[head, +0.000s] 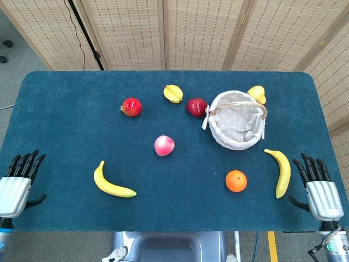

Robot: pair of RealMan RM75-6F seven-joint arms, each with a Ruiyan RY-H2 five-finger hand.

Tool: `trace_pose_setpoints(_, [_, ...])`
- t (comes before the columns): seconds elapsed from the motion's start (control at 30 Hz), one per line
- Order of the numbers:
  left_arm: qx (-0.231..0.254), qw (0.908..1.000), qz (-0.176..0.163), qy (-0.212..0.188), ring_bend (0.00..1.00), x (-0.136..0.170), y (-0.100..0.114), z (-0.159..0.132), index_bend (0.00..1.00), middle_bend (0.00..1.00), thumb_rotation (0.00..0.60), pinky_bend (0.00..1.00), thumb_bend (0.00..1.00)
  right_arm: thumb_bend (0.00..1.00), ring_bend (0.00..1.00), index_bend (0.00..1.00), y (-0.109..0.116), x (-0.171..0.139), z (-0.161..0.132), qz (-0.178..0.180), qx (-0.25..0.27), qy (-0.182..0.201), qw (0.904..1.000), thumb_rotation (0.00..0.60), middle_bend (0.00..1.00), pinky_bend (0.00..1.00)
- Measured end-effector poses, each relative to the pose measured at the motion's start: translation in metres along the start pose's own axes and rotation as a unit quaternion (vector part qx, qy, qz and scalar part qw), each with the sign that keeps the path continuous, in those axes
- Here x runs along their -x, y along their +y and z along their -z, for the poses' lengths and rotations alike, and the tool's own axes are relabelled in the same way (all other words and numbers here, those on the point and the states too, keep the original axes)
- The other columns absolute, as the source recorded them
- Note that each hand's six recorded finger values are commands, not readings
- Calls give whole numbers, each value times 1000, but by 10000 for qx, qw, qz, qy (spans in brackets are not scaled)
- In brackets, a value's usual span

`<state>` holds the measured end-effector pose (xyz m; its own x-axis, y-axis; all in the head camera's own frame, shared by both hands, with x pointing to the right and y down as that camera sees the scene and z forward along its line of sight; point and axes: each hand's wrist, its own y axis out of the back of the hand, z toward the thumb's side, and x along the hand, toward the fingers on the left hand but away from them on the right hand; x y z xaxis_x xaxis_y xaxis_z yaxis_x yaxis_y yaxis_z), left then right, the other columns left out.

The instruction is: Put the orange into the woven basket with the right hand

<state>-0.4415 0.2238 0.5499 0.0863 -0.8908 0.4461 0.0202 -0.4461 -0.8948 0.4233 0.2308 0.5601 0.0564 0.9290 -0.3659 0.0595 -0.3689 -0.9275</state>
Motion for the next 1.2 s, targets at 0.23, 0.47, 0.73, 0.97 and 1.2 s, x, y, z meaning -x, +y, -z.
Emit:
trace_pose_setpoints(0.23, [17, 10000, -4, -10, 0, -1, 0, 0, 0, 0, 600, 0, 65, 0, 0, 101, -7, -2, -10, -131, 14, 209, 9997, 600, 11, 0])
trace_pose_setpoints(0.47, [43, 10000, -6, 23, 0, -1, 1, 1, 0, 0, 600, 0, 65, 0, 0, 98, -13, -8, -28, -260, 72, 535, 9982, 600, 9, 0])
trace_pose_setpoints(0.73, [67, 10000, 10, 73, 0, -3, 1, 4, 0, 0, 600, 0, 65, 0, 0, 91, -32, -21, -63, -725, 251, 1120, 9907, 600, 8, 0])
trace_pose_setpoints(0.97, [58, 9999, 35, 94, 0, -4, 0, 5, 0, 0, 600, 0, 65, 0, 0, 88, -51, -16, -97, -1126, 422, 1593, 9799, 600, 8, 1])
trace_pose_setpoints(1.2, [69, 9999, 44, 108, 0, -5, -1, 6, 0, 0, 600, 0, 65, 0, 0, 87, -61, 10, -124, -1176, 497, 1852, 9744, 600, 8, 1])
